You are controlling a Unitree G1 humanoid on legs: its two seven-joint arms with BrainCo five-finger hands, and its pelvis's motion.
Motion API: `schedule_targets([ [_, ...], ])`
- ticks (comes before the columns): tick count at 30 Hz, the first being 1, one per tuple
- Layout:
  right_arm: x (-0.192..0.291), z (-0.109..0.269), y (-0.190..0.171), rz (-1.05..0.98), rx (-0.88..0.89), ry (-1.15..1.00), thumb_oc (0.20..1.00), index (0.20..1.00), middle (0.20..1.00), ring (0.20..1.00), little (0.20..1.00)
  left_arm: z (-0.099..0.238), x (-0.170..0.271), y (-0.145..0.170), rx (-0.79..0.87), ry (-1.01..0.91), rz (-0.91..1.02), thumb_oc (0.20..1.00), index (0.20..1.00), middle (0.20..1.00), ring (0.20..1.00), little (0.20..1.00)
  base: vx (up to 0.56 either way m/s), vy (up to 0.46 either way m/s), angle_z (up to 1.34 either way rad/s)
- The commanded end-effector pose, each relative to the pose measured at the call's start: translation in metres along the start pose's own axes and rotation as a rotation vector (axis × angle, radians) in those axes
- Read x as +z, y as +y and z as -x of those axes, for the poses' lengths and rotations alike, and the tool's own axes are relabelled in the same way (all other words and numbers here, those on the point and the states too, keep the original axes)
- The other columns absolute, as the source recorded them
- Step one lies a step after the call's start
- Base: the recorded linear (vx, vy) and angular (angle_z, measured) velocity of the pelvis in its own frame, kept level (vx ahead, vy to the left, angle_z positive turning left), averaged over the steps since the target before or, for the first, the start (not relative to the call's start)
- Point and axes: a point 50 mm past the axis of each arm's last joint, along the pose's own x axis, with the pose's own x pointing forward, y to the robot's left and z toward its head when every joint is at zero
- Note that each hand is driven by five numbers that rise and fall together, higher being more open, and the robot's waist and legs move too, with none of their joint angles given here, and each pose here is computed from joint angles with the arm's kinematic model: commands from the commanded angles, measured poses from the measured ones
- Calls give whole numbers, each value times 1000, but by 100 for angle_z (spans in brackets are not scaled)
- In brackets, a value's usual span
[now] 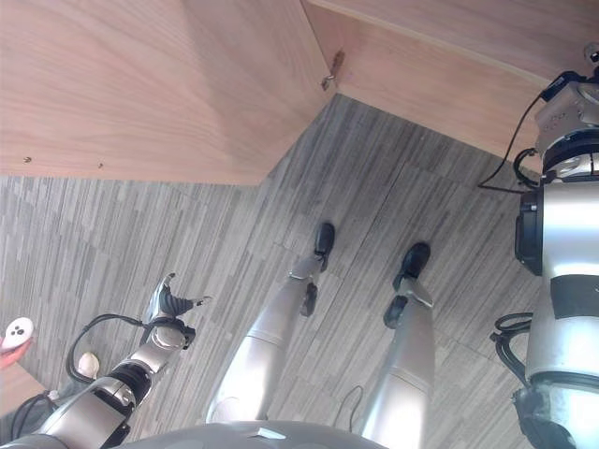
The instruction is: Put the empty folder in the office cabinet
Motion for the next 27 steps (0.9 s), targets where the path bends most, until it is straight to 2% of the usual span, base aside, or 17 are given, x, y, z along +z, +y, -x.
schedule_targets([
  [1, 36, -2, -13, 182, -81, -169, 1000, 1000, 1000, 1000, 1000, -4, -16, 34, 113, 63, -22, 1000, 1000, 1000, 1000, 1000, 0, 0, 0],
  [6, 55, 7, 6, 320, 34, -315, 1000, 1000, 1000, 1000, 1000, -4, -18, 37, 111, 54, -31, 1000, 1000, 1000, 1000, 1000, 0, 0, 0],
  [12, 58, 16, 27, 269, 220, -333, 1000, 1000, 1000, 1000, 1000, -4, -18, 40, 86, 44, -56, 1000, 1000, 1000, 1000, 1000, 0, -5, 0],
  [13, 56, 20, 36, 209, 307, -311, 1000, 1000, 1000, 1000, 1000, -4, -19, 41, 75, 47, -70, 1000, 1000, 1000, 1000, 1000, 0, 0, 0],
  [17, 57, 23, 42, 119, 384, -287, 1000, 1000, 1000, 1000, 1000, -4, -19, 42, 54, 40, -92, 1000, 1000, 1000, 1000, 1000, 0, 0, 0],
  [22, 66, 27, 45, 53, 423, -293, 1000, 1000, 1000, 1000, 1000, -2, -22, 41, 27, 38, -115, 1000, 1000, 1000, 1000, 1000, 0, 0, 0],
  [27, 72, 20, 31, 70, 353, -305, 1000, 1000, 1000, 1000, 1000, -1, -26, 42, 19, 43, -120, 1000, 1000, 1000, 1000, 1000, -4, 4, 1],
])
